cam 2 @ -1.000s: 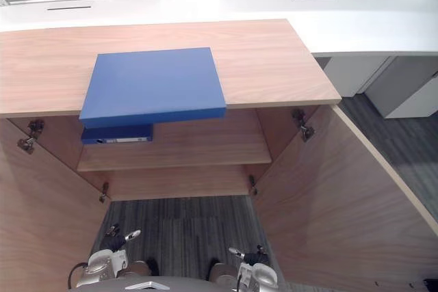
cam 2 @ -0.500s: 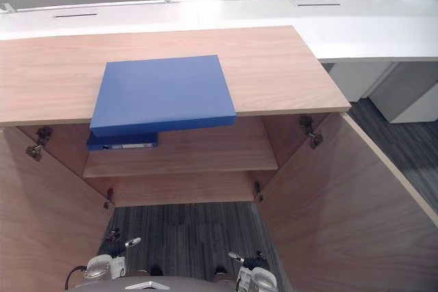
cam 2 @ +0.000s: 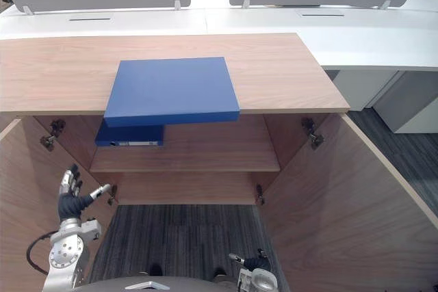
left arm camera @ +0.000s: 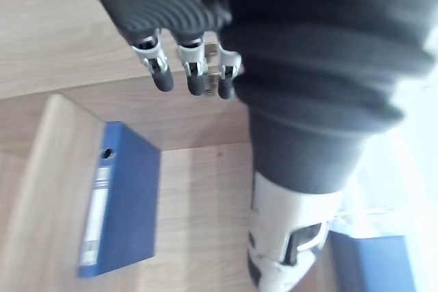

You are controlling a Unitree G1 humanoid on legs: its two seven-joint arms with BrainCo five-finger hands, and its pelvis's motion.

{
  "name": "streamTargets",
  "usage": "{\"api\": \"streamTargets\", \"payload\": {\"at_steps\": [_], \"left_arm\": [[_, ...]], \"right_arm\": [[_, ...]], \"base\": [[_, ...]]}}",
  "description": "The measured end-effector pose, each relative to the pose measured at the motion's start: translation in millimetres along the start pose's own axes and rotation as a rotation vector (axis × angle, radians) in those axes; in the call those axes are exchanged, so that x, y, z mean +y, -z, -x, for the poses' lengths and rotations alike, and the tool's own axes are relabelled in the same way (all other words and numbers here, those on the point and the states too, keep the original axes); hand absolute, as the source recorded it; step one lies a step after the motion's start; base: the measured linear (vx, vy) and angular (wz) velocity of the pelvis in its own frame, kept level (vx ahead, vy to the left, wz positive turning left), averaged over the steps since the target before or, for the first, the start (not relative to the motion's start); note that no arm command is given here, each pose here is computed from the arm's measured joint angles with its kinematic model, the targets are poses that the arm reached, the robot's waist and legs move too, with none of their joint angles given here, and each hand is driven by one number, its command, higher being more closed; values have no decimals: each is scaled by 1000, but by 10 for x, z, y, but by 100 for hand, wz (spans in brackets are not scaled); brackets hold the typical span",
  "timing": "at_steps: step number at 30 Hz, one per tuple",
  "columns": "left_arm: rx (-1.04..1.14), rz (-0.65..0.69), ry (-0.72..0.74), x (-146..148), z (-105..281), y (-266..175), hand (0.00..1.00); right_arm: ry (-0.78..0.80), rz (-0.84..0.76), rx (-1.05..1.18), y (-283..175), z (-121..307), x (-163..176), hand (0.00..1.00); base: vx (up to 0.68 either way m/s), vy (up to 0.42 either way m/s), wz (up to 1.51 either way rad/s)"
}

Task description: Walk over to the cabinet, pick up the folder, carry it to the office cabinet, place the folder inside the office cabinet, then close the office cabinet door

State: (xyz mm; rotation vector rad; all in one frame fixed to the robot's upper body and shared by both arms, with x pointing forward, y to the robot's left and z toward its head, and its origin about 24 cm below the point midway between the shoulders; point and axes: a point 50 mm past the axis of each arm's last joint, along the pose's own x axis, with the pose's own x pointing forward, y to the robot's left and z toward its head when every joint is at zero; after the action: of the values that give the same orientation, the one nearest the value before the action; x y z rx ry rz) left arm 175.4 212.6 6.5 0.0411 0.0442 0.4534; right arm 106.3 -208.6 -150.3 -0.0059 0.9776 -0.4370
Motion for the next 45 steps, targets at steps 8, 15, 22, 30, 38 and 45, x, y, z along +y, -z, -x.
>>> {"api": "streamTargets", "payload": {"at_steps": [8, 15, 22, 30, 38, 45], "left_arm": [[-365, -10, 36, -107, 9, -726, 0], [-592, -220, 65, -144, 20, -1055, 0], [-773, -492, 113, -279, -8, -1195, 0], [-865, -742, 177, -605, -274, -1168, 0], [-930, -866, 235, -853, -410, -1175, 0], [-947, -934, 255, -970, -494, -1156, 0]], "right_arm": [[-10, 19, 2, 51, 20, 8, 0], [-21, 42, 16, 52, 0, 30, 0], [-30, 83, 13, 40, -17, 18, 0], [-24, 107, 1, -8, -41, -32, 0], [-9, 120, 8, -6, -52, -101, 0], [2, 130, 41, 80, -33, -160, 0]], "base": [[43, -7, 4], [-32, -6, -1], [-51, -5, 0], [-2, 2, -3], [17, 5, -6], [-18, -5, -13]]}}
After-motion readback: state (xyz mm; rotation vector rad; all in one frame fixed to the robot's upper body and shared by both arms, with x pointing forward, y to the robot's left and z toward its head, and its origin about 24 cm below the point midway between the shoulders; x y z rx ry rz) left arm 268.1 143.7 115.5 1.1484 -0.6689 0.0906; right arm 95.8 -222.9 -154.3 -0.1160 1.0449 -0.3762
